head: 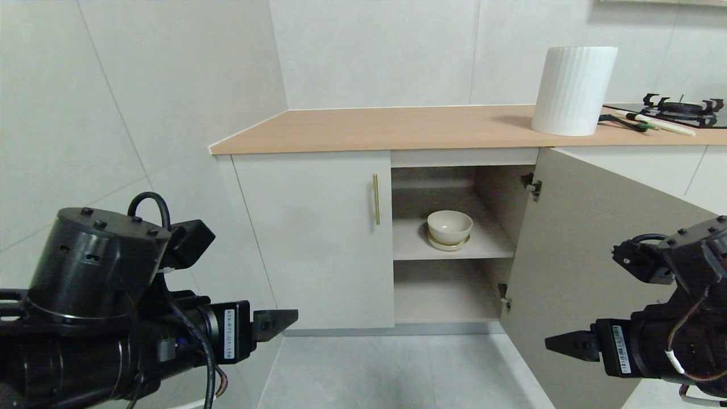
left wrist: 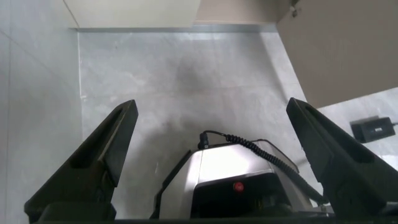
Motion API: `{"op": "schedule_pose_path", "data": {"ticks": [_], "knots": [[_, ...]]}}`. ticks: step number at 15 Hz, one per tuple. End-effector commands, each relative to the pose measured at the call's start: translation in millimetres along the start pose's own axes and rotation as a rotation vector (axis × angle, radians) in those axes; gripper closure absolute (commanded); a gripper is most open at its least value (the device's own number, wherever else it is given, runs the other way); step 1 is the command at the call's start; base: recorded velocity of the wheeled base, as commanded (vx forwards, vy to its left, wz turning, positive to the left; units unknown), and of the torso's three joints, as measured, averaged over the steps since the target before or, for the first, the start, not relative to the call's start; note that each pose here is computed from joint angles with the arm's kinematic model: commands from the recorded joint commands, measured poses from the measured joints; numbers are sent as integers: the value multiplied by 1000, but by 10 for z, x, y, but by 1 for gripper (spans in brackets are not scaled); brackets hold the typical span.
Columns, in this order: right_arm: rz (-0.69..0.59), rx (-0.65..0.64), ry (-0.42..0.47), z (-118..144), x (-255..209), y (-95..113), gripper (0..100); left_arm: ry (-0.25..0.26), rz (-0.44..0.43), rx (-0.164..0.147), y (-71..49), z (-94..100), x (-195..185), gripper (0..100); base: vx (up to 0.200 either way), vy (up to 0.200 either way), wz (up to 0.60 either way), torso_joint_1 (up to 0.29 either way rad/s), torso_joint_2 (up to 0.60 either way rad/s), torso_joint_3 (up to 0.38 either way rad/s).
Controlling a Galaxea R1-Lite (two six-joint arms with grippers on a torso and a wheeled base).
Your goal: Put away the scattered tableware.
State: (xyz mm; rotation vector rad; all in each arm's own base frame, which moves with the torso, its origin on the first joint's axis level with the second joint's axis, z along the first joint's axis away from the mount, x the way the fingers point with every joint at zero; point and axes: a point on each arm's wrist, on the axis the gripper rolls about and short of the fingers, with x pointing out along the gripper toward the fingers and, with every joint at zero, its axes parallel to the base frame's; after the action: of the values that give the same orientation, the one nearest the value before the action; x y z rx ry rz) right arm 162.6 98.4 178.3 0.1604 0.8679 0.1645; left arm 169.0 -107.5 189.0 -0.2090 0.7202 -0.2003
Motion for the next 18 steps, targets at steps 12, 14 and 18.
{"op": "schedule_pose_path", "data": {"ticks": [12, 14, 18], "knots": [[-10, -17, 4, -30, -78, -33, 0, 2, -1, 19, -5, -13, -4, 0, 0, -83, 0, 2, 1, 1], [-30, -63, 34, -61, -158, -81, 0, 2, -1, 19, -5, -13, -4, 0, 0, -200, 0, 5, -2, 7], [-56, -119, 83, -117, -303, -143, 0, 4, 0, 19, -4, -16, -3, 0, 0, -200, 0, 2, 4, 2]]}}
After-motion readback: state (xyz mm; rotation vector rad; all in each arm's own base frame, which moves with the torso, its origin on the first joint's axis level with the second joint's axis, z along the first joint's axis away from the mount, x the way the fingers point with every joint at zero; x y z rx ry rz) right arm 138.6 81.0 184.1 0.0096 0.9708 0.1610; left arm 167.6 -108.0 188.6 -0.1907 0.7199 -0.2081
